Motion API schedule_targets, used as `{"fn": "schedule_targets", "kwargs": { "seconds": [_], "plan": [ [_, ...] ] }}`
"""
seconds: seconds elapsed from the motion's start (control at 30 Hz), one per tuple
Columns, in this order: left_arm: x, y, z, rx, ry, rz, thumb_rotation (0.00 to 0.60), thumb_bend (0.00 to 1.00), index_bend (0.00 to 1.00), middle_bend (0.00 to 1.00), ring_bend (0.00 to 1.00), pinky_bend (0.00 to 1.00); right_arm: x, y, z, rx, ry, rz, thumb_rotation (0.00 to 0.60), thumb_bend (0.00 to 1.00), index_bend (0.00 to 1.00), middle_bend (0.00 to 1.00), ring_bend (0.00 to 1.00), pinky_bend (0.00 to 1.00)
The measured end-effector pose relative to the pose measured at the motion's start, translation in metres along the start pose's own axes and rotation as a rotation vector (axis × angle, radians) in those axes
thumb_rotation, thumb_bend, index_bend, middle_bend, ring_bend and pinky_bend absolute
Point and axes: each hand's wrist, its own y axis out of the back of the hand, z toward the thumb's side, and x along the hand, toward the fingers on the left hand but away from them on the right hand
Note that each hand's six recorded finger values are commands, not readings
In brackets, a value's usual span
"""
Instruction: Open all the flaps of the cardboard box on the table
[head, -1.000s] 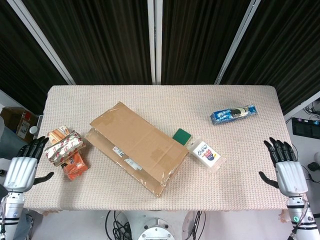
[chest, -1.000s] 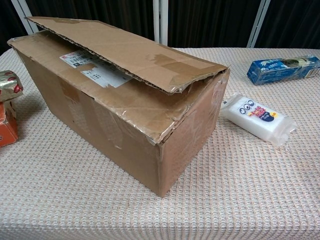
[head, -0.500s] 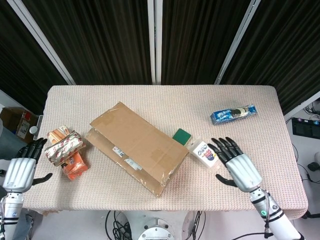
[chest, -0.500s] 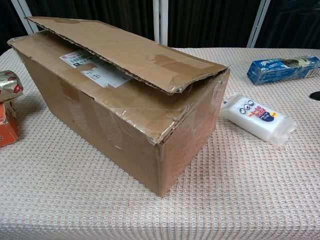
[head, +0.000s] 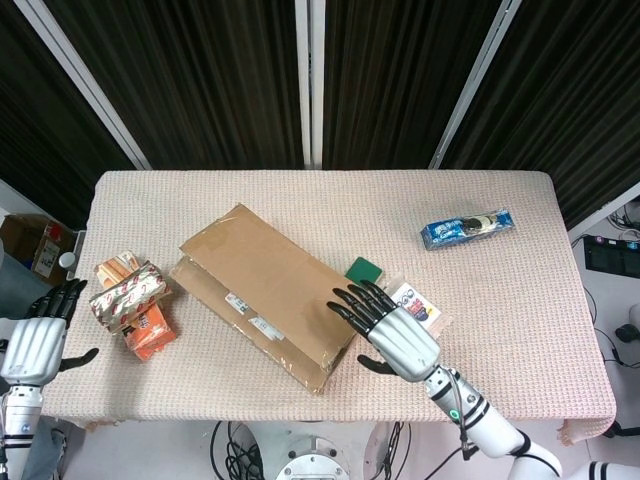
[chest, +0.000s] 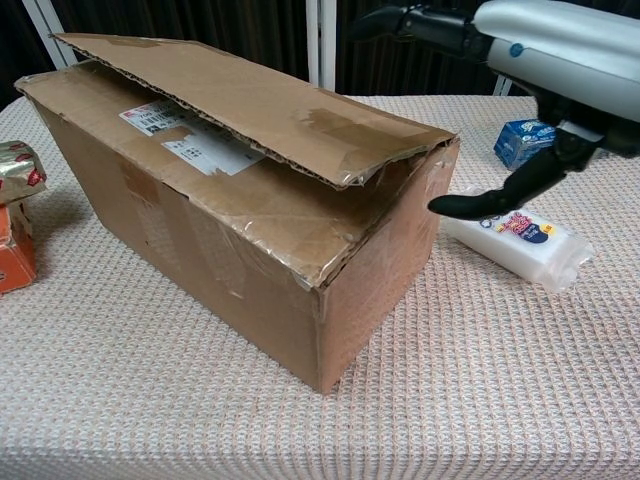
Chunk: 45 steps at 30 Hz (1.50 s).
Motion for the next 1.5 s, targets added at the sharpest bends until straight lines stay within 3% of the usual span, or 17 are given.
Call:
{"fn": "schedule_targets", "kwargs": {
  "seconds": [0.43, 0.73, 0.83, 1.1, 1.17, 1.3, 1.5],
  "plan": [
    [0.002, -0.001, -0.002, -0.002, 0.002, -0.002, 0.600, 0.05, 0.01, 0.08, 0.09, 0.21, -0.028, -0.006, 0.011, -0.016, 0.006, -0.026, 0.600, 0.19, 0.00, 0.00, 0.00, 0.00],
    [0.001, -0.003, -0.003, -0.004, 0.008, -0.006, 0.600, 0.05, 0.01, 0.08, 0.09, 0.21, -0.042, -0.010, 0.012, -0.004, -0.008, -0.050, 0.600, 0.51, 0.00, 0.00, 0.00, 0.00],
    [0.001, -0.002, -0.003, -0.001, 0.005, -0.005, 0.600, 0.05, 0.01, 0.08, 0.09, 0.21, -0.044, -0.007, 0.011, -0.012, -0.011, -0.077, 0.600, 0.55, 0.00, 0.00, 0.00, 0.00],
    [0.001, 0.001, -0.003, -0.004, 0.000, 0.008, 0.600, 0.05, 0.01, 0.08, 0.09, 0.21, -0.042, 0.019, -0.010, -0.015, -0.052, -0.174, 0.600, 0.42, 0.00, 0.00, 0.00, 0.00],
    [0.001, 0.000, -0.002, -0.005, -0.003, 0.011, 0.600, 0.05, 0.01, 0.08, 0.09, 0.21, -0.042, 0.028, -0.022, -0.011, -0.075, -0.198, 0.600, 0.34, 0.00, 0.00, 0.00, 0.00],
    [0.003, -0.001, -0.001, -0.004, -0.007, 0.008, 0.600, 0.05, 0.01, 0.08, 0.09, 0.21, -0.045, 0.042, -0.049, -0.008, -0.133, -0.237, 0.600, 0.30, 0.00, 0.00, 0.00, 0.00],
    [0.005, -0.002, 0.004, -0.027, -0.017, 0.001, 0.600, 0.05, 0.01, 0.08, 0.09, 0.21, -0.048, 0.045, -0.083, -0.045, -0.203, -0.255, 0.600, 0.24, 0.00, 0.00, 0.00, 0.00]
  ]
}}
